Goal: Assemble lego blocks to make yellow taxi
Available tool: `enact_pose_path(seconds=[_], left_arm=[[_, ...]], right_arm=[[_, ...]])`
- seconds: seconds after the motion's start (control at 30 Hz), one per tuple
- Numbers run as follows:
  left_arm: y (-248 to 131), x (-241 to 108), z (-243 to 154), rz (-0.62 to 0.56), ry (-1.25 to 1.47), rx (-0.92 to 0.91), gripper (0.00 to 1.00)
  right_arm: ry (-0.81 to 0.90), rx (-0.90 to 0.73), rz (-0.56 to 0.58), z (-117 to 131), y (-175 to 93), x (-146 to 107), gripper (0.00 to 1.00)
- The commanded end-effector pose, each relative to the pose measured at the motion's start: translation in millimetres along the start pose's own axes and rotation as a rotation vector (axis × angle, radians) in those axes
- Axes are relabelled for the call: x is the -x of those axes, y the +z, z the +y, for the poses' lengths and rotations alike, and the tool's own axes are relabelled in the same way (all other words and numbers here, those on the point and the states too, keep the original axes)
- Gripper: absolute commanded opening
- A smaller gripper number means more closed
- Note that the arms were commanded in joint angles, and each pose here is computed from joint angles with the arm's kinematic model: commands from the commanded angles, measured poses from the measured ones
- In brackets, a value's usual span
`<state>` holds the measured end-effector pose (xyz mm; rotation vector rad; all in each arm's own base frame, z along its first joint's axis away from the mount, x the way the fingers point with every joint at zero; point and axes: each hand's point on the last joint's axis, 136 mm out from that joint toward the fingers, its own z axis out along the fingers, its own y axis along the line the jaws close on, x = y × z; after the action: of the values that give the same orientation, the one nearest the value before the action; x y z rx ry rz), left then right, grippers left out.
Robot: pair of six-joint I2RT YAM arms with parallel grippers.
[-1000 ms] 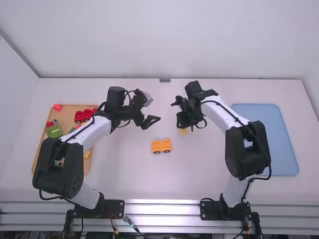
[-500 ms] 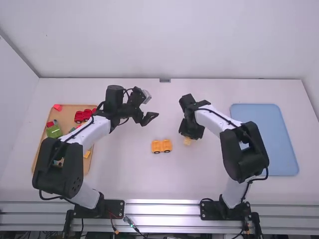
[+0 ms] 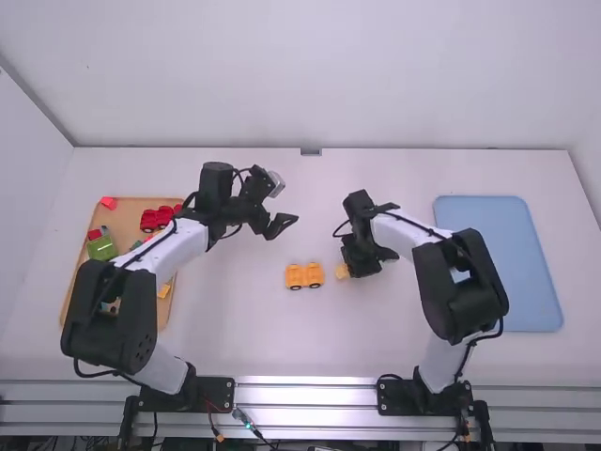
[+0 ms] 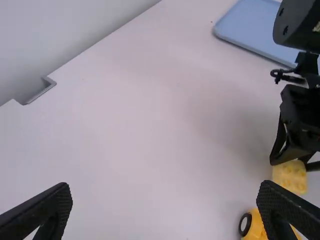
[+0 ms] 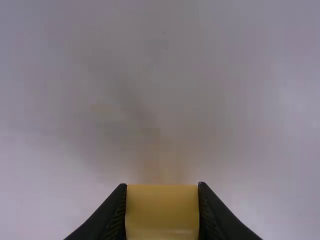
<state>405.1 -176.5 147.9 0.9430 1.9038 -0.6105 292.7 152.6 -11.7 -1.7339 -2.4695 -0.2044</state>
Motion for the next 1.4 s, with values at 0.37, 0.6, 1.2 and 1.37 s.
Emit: enact_pose_path(seconds=[0.37, 0.6, 1.2, 1.37], left_arm=[[0.2, -4.3, 0.5, 0.005, -0.014, -0.005, 0.99], [0.1, -6.2, 0.5, 0.013, -0.018, -0.004, 0.99], [-0.1, -14.4, 1.5, 0.048, 0.024, 0.007, 0.99], [-0.2, -16.5, 0.5, 0.056, 0.006, 0.004, 0.99]], right_arm=[[0.2, 0.035, 0.1, -11.7, 16.0, 1.8, 0.99], [0.026, 0.073, 0.161, 6.4, -10.6, 3.0, 0.99], [-1.973, 0.221, -0.363, 107.3, -131.1, 41.5, 0.99], [-2.266, 0.176, -0.539, 129.4, -138.0, 37.1, 0.99]])
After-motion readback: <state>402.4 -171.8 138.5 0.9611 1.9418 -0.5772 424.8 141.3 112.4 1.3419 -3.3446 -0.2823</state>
